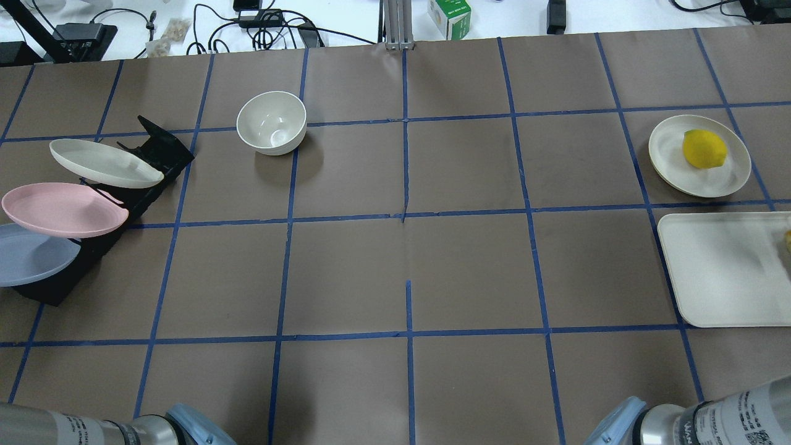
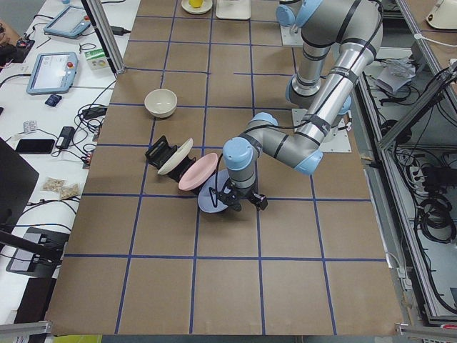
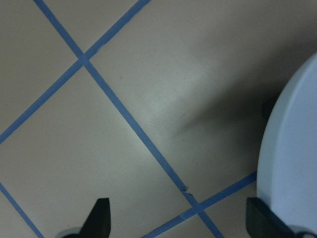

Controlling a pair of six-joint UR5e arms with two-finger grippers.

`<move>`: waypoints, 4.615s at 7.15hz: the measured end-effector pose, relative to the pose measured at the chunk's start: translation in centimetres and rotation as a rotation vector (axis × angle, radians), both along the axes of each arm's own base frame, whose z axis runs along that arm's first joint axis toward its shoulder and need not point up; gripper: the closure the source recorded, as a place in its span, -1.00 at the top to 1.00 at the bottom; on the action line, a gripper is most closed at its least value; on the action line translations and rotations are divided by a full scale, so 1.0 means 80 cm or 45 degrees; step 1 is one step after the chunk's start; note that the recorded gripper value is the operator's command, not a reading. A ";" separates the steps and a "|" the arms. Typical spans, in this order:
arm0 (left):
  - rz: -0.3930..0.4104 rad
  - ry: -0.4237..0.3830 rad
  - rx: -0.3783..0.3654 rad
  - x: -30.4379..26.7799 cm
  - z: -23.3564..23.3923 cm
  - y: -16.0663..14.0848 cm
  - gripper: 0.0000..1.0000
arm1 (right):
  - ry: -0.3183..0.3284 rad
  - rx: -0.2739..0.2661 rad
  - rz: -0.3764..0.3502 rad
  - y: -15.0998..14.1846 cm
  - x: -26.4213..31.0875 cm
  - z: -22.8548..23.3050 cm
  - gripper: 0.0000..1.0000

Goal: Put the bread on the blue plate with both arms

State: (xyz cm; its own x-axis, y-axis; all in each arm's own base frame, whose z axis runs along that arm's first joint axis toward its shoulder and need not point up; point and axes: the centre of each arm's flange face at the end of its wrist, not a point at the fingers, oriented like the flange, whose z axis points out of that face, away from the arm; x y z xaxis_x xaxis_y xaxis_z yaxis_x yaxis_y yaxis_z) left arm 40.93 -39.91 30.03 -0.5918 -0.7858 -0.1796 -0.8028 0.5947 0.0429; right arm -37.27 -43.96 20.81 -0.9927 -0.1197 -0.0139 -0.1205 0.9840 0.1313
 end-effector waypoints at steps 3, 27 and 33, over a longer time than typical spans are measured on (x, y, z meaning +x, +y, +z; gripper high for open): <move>-0.008 -0.018 0.021 -0.002 0.011 0.006 1.00 | 0.011 0.042 -0.011 0.001 -0.004 -0.019 -0.39; 0.018 0.104 -0.041 0.010 0.003 -0.019 0.58 | 0.060 -0.104 -0.229 -0.053 0.618 0.266 -1.00; 0.019 0.118 -0.062 0.014 -0.003 -0.024 -1.00 | 0.046 -0.112 -0.286 -0.041 0.698 0.258 -1.00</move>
State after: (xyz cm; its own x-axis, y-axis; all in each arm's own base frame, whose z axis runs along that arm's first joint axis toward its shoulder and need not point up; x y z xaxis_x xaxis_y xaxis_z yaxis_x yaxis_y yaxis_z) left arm 42.04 -41.85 29.76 -0.5925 -0.8009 -0.0861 -0.8053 0.5862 0.0885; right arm 18.59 -47.25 41.41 -0.9942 0.1050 0.0232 0.1059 0.9934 0.0441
